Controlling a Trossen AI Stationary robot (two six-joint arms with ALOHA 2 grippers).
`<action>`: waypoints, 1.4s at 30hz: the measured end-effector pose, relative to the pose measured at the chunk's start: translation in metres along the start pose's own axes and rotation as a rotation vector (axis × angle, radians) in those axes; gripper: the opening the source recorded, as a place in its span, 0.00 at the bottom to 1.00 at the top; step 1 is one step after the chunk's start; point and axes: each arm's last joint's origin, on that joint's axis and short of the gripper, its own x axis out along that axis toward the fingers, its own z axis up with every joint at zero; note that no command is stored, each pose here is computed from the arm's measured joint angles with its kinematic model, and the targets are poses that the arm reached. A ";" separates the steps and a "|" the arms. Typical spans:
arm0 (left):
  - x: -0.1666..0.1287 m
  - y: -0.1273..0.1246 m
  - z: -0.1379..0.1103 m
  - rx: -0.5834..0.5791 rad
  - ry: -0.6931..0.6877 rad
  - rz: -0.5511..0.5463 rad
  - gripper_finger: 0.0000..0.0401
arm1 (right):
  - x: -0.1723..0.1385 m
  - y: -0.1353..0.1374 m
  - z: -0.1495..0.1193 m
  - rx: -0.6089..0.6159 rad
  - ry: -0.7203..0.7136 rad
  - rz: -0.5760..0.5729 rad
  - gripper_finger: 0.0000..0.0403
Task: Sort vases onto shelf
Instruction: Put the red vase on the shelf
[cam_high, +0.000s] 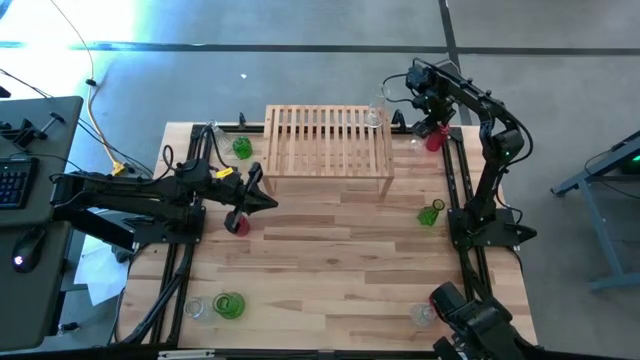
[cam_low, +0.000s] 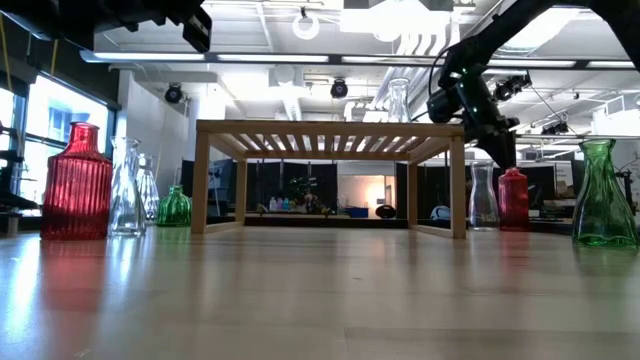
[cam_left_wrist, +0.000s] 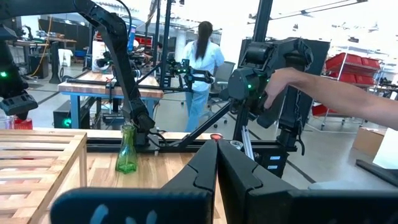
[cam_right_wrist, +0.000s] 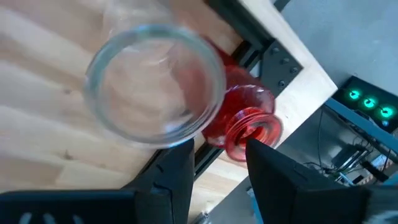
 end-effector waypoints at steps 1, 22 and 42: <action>0.000 0.000 0.000 0.000 0.000 0.000 0.01 | 0.000 0.000 0.001 0.016 -0.006 -0.004 0.33; 0.000 0.000 0.000 0.000 -0.001 0.000 0.01 | 0.000 0.000 0.000 -0.008 -0.004 -0.005 0.33; 0.000 0.000 0.001 0.003 -0.007 -0.001 0.01 | 0.014 0.003 0.009 -0.013 0.059 0.041 0.30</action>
